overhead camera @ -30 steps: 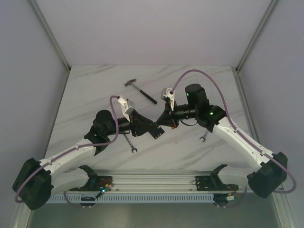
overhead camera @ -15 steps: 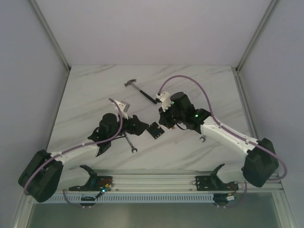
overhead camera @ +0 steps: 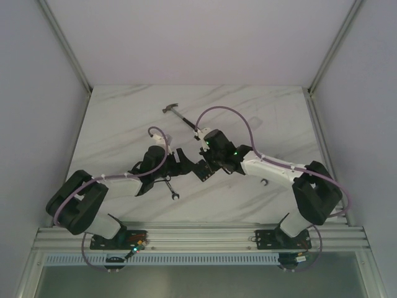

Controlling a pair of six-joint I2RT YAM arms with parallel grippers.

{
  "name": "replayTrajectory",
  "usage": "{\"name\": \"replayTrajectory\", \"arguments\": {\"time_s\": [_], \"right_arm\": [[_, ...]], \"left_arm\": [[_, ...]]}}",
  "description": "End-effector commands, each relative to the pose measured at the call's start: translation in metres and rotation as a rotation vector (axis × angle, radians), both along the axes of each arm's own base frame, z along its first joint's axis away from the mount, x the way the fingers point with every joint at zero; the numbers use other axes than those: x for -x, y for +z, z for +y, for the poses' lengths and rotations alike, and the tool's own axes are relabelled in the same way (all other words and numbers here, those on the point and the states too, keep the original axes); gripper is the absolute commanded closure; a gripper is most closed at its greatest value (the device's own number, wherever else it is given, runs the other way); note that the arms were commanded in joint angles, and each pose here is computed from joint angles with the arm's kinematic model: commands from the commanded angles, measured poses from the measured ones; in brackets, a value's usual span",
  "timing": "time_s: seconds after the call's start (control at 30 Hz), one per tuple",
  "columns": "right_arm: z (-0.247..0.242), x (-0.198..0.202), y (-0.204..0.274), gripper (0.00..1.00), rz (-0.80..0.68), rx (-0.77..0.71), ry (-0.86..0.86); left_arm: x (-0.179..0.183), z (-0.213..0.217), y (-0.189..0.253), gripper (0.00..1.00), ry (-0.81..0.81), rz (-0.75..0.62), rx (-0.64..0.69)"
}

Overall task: Snap on the fuse box
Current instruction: Install the fuse at the fuse box base.

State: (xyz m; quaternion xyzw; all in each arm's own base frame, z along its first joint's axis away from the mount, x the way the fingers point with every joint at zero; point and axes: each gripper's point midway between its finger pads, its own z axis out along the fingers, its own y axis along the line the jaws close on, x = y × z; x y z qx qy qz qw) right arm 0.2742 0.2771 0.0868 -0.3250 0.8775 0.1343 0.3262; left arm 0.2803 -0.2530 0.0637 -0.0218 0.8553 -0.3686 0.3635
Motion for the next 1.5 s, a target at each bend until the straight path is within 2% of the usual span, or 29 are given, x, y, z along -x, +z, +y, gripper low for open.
{"name": "replayTrajectory", "arguments": {"time_s": [0.0, 0.17, 0.5, 0.8, 1.17, 1.47], "right_arm": [[0.005, -0.008, -0.006, 1.0, -0.025, 0.01, -0.061], [0.011, -0.008, -0.015, 1.0, -0.026, 0.028, -0.07], [0.019, -0.009, -0.029, 1.0, -0.017, 0.065, -0.06], [0.021, -0.012, -0.033, 1.0, -0.022, 0.079, -0.065], [0.02, -0.006, -0.044, 1.0, 0.005, 0.127, -0.05], [0.01, -0.005, -0.04, 1.0, -0.009, 0.167, -0.089]], "left_arm": [[-0.01, -0.003, 0.003, 0.17, 0.057, 0.029, 0.049], [-0.011, -0.006, -0.004, 0.22, 0.075, 0.076, 0.07], [-0.013, -0.005, -0.019, 0.39, 0.102, 0.13, 0.057], [-0.013, -0.009, -0.028, 0.49, 0.1, 0.167, 0.064], [-0.013, -0.013, -0.038, 0.55, 0.099, 0.213, 0.065], [-0.012, -0.004, -0.048, 0.61, 0.136, 0.242, 0.015]]}}
